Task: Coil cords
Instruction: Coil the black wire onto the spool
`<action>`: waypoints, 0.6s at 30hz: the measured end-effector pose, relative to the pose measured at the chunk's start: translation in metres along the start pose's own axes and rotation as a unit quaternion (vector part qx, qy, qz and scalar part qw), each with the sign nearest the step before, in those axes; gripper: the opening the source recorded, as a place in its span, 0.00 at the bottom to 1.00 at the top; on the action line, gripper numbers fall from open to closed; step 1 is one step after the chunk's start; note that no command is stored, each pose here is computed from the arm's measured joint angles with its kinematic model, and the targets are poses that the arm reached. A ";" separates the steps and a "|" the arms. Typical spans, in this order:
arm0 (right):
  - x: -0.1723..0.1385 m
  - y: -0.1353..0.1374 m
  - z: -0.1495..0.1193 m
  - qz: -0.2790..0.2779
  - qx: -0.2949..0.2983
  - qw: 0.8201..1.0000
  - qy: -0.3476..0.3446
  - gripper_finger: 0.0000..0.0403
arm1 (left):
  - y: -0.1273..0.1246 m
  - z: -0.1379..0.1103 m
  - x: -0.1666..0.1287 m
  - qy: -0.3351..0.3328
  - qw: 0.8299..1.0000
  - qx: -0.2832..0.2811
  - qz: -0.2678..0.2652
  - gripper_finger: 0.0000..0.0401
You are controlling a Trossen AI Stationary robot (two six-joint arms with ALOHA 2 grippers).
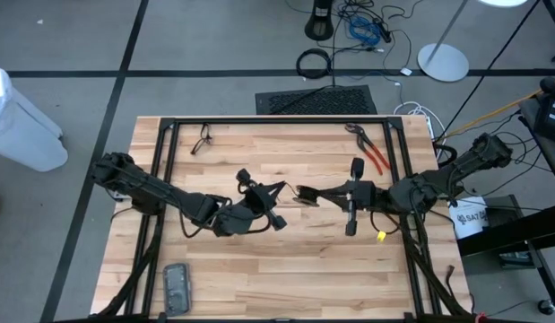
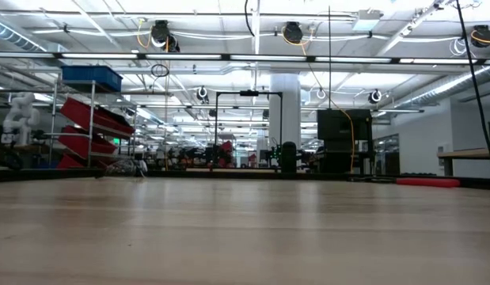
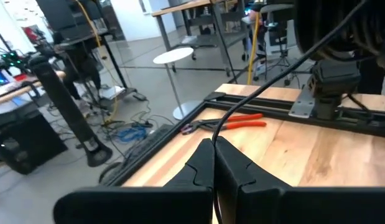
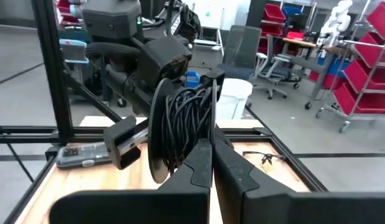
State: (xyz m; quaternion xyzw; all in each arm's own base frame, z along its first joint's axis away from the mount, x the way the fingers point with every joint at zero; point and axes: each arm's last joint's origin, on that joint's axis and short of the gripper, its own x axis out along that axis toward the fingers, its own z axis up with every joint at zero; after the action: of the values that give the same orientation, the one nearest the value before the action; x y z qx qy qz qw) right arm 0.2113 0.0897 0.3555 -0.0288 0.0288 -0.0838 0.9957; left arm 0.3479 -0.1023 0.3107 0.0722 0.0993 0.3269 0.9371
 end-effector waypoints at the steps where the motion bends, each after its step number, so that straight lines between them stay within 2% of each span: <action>1: 0.001 -0.001 0.000 -0.002 0.002 1.000 0.000 0.00 | 0.001 0.000 0.002 0.000 1.000 -0.002 -0.001 0.00; 11: 0.010 -0.005 0.002 -0.028 0.021 0.999 -0.019 0.00 | 0.006 0.001 0.013 0.001 0.999 -0.032 -0.036 0.00; 18: 0.030 -0.004 -0.006 -0.112 0.006 0.993 -0.021 0.00 | 0.009 0.004 0.020 -0.004 0.997 -0.053 -0.057 0.00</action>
State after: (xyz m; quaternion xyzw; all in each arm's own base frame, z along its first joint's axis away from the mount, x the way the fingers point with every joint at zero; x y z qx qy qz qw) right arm 0.2396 0.0805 0.3485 -0.0272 0.0035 -0.1941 0.9806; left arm 0.3583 -0.0828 0.3133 0.0179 0.0819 0.2772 0.9572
